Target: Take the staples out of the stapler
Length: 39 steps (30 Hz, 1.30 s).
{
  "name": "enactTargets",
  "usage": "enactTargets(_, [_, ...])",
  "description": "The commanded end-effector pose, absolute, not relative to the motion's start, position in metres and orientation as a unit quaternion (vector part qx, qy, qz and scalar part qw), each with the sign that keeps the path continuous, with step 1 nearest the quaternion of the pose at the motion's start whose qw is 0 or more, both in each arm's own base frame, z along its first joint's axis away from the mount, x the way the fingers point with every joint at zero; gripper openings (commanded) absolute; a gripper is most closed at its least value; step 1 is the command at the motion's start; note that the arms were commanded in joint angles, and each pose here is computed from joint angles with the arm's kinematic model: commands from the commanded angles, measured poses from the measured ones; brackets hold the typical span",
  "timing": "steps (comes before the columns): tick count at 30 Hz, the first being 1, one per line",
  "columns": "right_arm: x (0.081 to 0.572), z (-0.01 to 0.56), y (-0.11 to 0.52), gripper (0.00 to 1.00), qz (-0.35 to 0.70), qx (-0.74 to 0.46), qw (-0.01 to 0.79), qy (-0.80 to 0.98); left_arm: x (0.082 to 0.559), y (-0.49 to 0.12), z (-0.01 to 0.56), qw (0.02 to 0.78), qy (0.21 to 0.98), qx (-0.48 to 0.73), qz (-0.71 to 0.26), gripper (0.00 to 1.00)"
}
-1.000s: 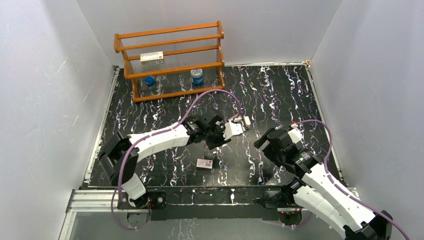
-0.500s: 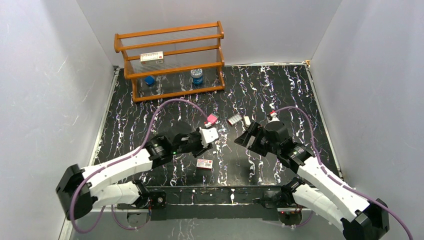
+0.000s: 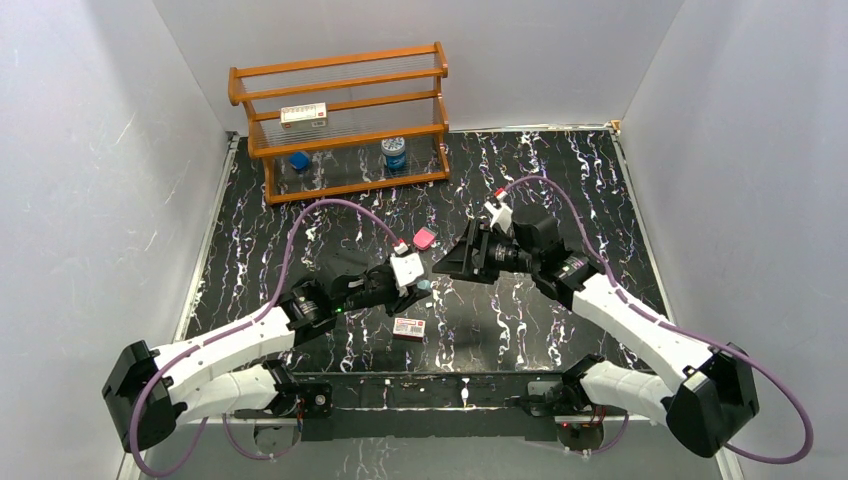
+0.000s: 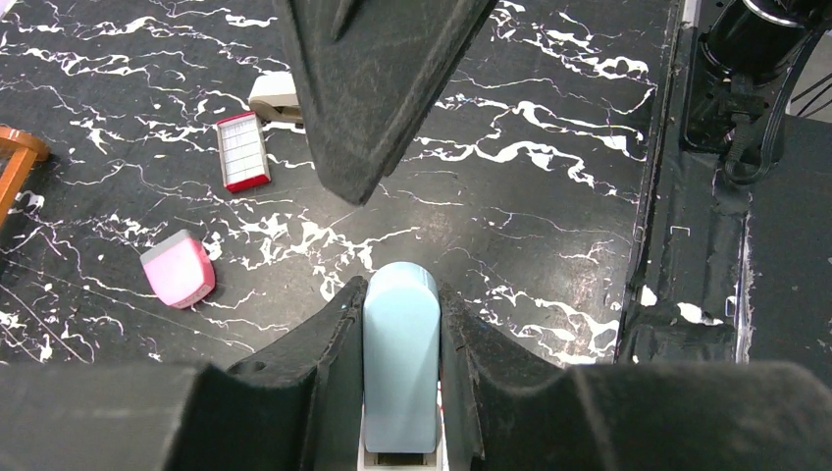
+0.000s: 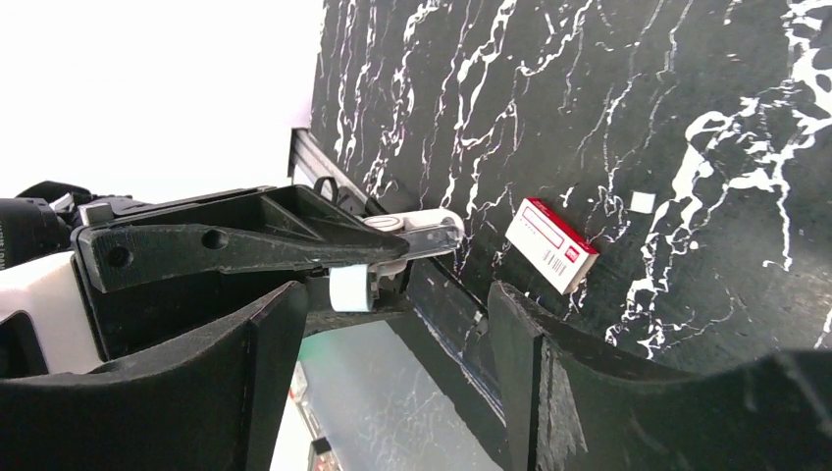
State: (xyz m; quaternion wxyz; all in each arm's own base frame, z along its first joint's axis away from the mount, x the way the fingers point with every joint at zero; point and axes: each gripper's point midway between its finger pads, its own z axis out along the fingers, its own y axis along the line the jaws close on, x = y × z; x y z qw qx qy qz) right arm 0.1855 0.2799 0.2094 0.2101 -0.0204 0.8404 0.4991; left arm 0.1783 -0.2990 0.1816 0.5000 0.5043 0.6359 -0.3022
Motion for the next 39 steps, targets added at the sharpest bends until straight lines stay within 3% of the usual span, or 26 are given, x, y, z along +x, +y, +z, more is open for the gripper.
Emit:
enactTargets(1, [0.181, 0.241, 0.296, 0.76, 0.541, -0.074, 0.213, 0.811, 0.179, -0.306, 0.196, 0.519, 0.617, 0.497, -0.320, 0.00])
enactTargets(12, [0.179, 0.230, 0.299, 0.67, 0.503, -0.066, 0.200, 0.838, 0.178, -0.305, 0.196, 0.520, 0.618, 0.493, -0.323, 0.00])
enactTargets(21, [0.175, 0.227, 0.312, 0.67, 0.497, -0.073, 0.189, 0.844, 0.177, -0.306, 0.198, 0.519, 0.616, 0.495, -0.325, 0.00])
enactTargets(30, [0.170, 0.222, 0.316, 0.50, 0.512, -0.071, 0.174, 0.838, 0.177, -0.307, 0.198, 0.520, 0.614, 0.495, -0.327, 0.00])
enactTargets(39, [0.167, 0.218, 0.319, 0.43, 0.518, -0.073, 0.158, 0.837, 0.177, -0.308, 0.197, 0.520, 0.614, 0.494, -0.329, 0.00])
